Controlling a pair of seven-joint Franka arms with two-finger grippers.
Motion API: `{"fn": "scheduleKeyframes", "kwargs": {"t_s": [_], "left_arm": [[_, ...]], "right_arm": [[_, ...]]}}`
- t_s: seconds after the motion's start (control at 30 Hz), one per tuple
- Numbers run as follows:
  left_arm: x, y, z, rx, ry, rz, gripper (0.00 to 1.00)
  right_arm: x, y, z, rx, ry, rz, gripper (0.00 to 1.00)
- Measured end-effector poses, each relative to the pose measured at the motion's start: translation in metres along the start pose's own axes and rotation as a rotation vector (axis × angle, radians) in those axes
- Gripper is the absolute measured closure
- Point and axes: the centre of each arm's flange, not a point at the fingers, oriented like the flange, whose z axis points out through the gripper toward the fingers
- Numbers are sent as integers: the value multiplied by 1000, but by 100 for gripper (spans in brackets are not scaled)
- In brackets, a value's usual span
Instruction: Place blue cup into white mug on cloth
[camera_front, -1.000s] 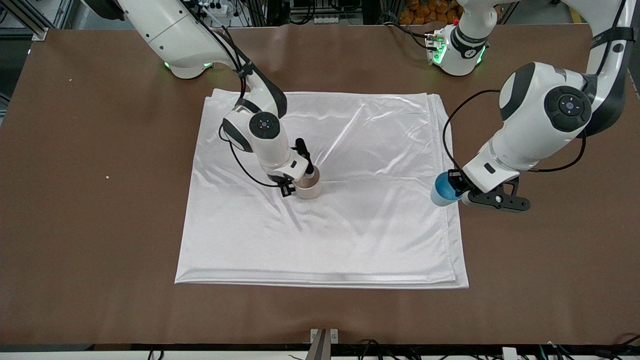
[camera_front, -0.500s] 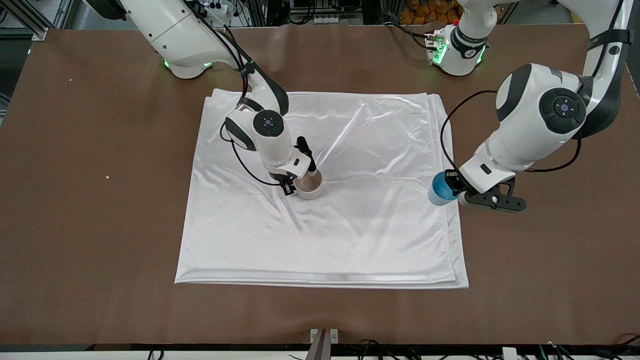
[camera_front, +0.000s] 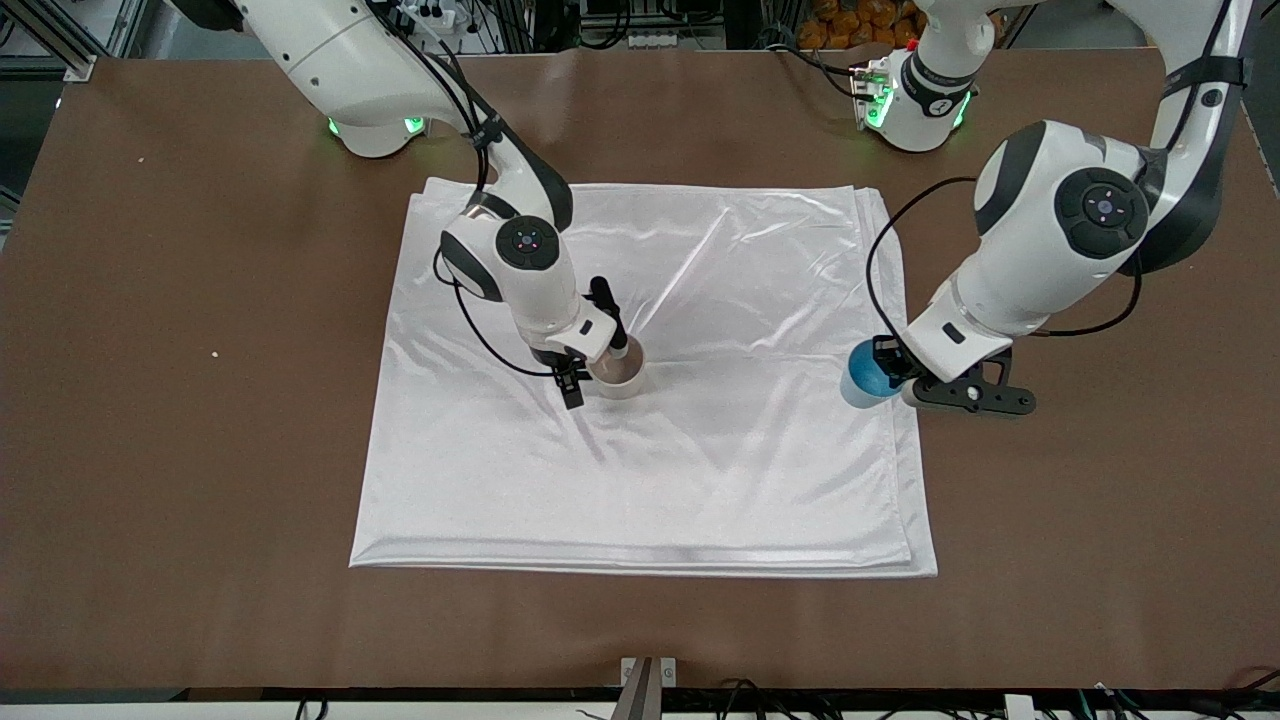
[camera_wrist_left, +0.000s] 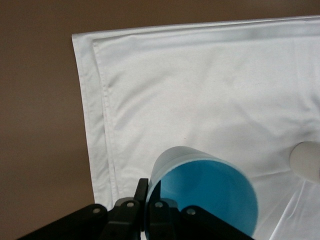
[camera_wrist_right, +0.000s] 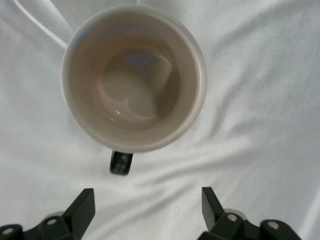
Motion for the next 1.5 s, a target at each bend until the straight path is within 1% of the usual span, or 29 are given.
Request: {"fn": "scheduleKeyframes", "kwargs": {"t_s": [0.03,0.07,0.23,0.33,0.5,0.63,0.73,0.9,1.07,1.17,1.27,1.37,1.5], "left_arm": [[-1,6,-1,-4,1,-9,96],[-3,13,-2,-7,2,-20,96],[-13,51,-5,-24,2,-83,96],[-22,78,-5,-30,-3,-129,96],[-44,132,2,-37,-23,-205,96],[-57,166,10,-45,-42,-247,96],[-61,183,18,-53,-56,-271,96],[-66,208,33,-66,-63,-306,96],[-74,233,54,-51,-50,-344,96],[-79,250,64,-56,-49,-369,96],[-81,266,72,-61,-51,-396,96],[-80,278,79,-60,-47,-413,96],[-79,288,92,-49,-35,-431,96]], "right_arm": [[-2,0,-6,4,-9,4,1],[-3,1,-13,6,-17,8,0],[-13,4,-57,6,-60,64,0],[-22,6,-84,-4,-80,98,0],[-54,13,-120,-26,-102,161,0],[-78,16,-142,-30,-122,202,0],[-89,16,-158,-34,-120,232,0],[-115,18,-181,-31,-89,315,0],[-150,16,-199,-9,-100,384,0],[-167,15,-209,0,-110,418,0],[-188,11,-220,21,-110,468,0],[-213,7,-233,42,-105,526,0],[-249,-3,-252,66,-115,598,0]]}}
